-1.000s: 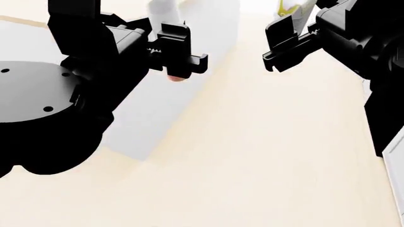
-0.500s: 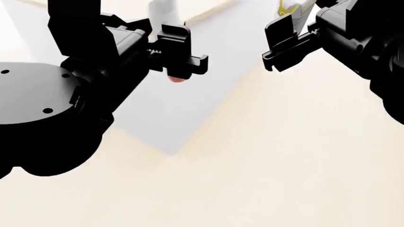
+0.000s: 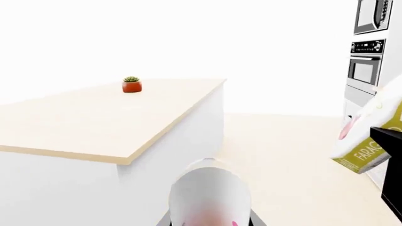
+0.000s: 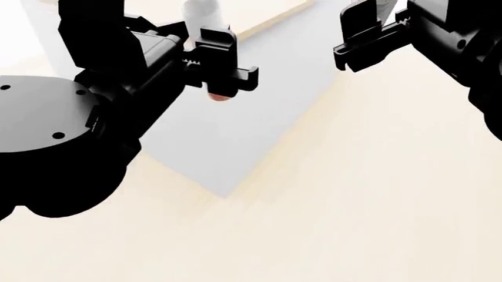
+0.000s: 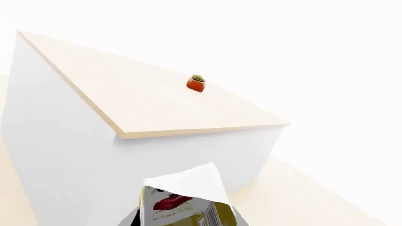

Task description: Move the drinks to the dining counter.

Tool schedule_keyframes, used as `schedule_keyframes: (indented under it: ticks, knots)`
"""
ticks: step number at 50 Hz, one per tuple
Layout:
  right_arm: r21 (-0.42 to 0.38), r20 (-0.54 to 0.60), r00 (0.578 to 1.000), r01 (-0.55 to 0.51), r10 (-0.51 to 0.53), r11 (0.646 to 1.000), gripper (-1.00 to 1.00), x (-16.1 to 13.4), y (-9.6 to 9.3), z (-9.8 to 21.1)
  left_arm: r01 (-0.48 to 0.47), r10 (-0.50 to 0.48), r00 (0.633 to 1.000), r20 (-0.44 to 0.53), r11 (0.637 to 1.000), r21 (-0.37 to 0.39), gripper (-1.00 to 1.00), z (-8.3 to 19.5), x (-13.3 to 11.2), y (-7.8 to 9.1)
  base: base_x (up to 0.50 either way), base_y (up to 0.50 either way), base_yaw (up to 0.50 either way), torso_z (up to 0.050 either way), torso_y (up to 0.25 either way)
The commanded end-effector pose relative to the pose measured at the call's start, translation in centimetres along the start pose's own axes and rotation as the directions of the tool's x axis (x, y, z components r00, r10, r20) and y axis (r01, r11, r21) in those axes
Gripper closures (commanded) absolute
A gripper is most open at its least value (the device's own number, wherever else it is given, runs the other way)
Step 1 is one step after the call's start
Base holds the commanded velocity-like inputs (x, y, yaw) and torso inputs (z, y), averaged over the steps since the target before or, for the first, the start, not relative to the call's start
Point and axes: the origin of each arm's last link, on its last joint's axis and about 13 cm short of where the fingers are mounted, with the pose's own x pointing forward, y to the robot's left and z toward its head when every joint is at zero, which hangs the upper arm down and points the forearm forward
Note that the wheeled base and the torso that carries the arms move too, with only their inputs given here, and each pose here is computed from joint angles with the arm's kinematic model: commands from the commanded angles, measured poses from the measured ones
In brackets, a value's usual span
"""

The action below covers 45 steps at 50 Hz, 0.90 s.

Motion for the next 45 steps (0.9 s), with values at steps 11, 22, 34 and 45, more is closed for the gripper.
schedule_keyframes:
  ticks: [11,22,34,45]
  knots:
    - [-0.014,0.013,1.000,0.017,-0.017,1.000,1.00,0.3,0.1,0.0,-0.030,0.031,0.998,0.045,0.999,-0.012,1.00,1.0,-0.1,0.3,-0.29,0.41,0.00,0.000,0.003]
    - [-0.020,0.007,1.000,-0.007,0.007,1.000,1.00,0.7,0.7,-0.2,-0.042,0.043,0.997,0.057,0.999,-0.013,1.00,1.2,-0.1,0.5,-0.34,0.38,0.00,0.001,0.003]
    - [-0.035,-0.002,1.000,-0.015,0.015,0.999,1.00,0.7,0.8,-0.3,-0.043,0.044,0.998,0.055,0.999,-0.013,1.00,1.1,0.0,0.5,-0.52,0.19,0.00,0.000,0.003]
    - [-0.036,-0.004,1.000,-0.023,0.022,0.999,1.00,1.0,1.1,-0.5,-0.047,0.047,0.997,0.060,0.999,-0.011,1.00,1.1,0.0,0.5,-0.57,0.11,0.00,0.001,0.003]
